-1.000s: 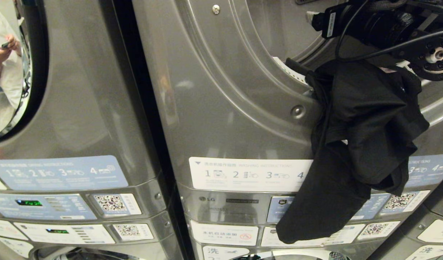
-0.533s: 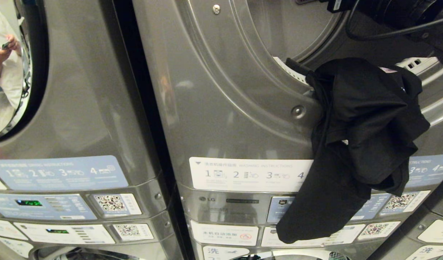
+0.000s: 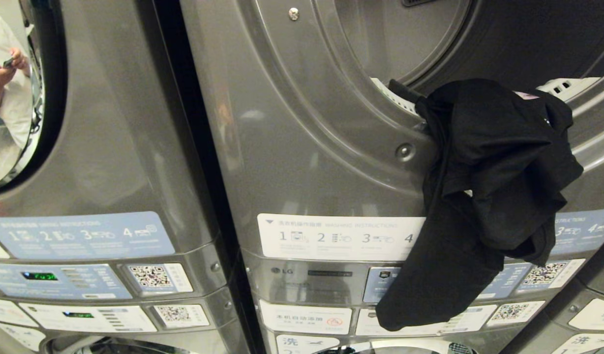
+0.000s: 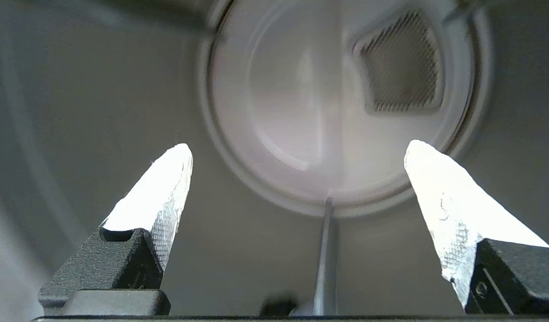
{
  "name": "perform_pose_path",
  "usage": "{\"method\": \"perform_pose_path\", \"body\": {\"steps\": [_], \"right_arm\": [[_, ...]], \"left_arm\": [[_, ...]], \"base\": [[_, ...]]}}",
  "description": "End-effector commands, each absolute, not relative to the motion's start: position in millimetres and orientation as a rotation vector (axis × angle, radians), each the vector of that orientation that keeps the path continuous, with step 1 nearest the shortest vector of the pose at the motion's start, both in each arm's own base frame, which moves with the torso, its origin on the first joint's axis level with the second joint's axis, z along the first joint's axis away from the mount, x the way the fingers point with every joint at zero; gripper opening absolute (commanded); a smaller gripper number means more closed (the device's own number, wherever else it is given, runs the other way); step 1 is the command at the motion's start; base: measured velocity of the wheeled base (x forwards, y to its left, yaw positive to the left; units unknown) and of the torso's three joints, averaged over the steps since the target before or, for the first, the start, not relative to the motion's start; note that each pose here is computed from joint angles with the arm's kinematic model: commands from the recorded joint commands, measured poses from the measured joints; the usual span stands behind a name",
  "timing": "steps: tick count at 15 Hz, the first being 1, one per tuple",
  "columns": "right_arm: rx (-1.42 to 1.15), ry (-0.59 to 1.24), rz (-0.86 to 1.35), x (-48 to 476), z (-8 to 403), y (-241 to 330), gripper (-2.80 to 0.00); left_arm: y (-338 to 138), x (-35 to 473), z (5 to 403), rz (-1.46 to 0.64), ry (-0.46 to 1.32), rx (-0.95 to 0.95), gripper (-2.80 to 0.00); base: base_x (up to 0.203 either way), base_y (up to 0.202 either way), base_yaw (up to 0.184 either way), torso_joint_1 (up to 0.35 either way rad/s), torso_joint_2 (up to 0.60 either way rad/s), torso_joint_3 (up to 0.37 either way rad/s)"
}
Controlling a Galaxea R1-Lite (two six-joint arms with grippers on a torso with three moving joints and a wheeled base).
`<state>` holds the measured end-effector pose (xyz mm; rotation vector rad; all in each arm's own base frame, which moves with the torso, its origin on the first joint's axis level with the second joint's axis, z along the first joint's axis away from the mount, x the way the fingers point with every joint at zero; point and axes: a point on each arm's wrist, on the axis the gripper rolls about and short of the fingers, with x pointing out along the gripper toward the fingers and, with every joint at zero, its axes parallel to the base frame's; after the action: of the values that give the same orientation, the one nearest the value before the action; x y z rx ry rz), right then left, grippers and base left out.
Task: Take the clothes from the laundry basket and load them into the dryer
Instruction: Put the clothes in the dryer
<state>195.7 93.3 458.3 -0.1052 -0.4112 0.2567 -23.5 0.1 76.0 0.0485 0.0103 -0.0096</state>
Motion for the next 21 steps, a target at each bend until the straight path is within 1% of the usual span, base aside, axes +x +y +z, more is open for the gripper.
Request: {"method": "perform_pose_path", "body": {"steps": [1,4,8,11,14,17,21], "right_arm": [[-0.097,-0.426,0.288,142,453,73,0.00],[-0.105,-0.370,0.351,84,425,47,0.00],[-0.142,-0.271,0.382,32,365,16,0.00],[-0.183,-0.173,0.400,3,322,-2,0.00],[-0.217,-0.070,0.453,0,286,-3,0.00],[-0.240,0.034,0.509,11,258,5,0.00],[-0.221,0.123,0.502,35,239,20,0.00]], "left_arm": [[0,-24,76,-0.010,0.011,0.051,-2.80],[0,-24,76,-0.012,0.009,0.050,-2.80],[0,-24,76,-0.014,0.009,0.051,-2.80],[0,-24,76,-0.014,0.009,0.051,-2.80],[0,-24,76,-0.014,0.009,0.052,-2.80],[0,-24,76,-0.009,0.011,0.048,-2.80],[0,-24,76,-0.009,0.011,0.048,-2.80]], "base": [[0.000,0.000,0.000,0.000,0.00,0.000],[0.000,0.000,0.000,0.000,0.00,0.000],[0.000,0.000,0.000,0.000,0.00,0.000],[0.000,0.000,0.000,0.000,0.00,0.000],[0.000,0.000,0.000,0.000,0.00,0.000],[0.000,0.000,0.000,0.000,0.00,0.000],[0.000,0.000,0.000,0.000,0.00,0.000]]}}
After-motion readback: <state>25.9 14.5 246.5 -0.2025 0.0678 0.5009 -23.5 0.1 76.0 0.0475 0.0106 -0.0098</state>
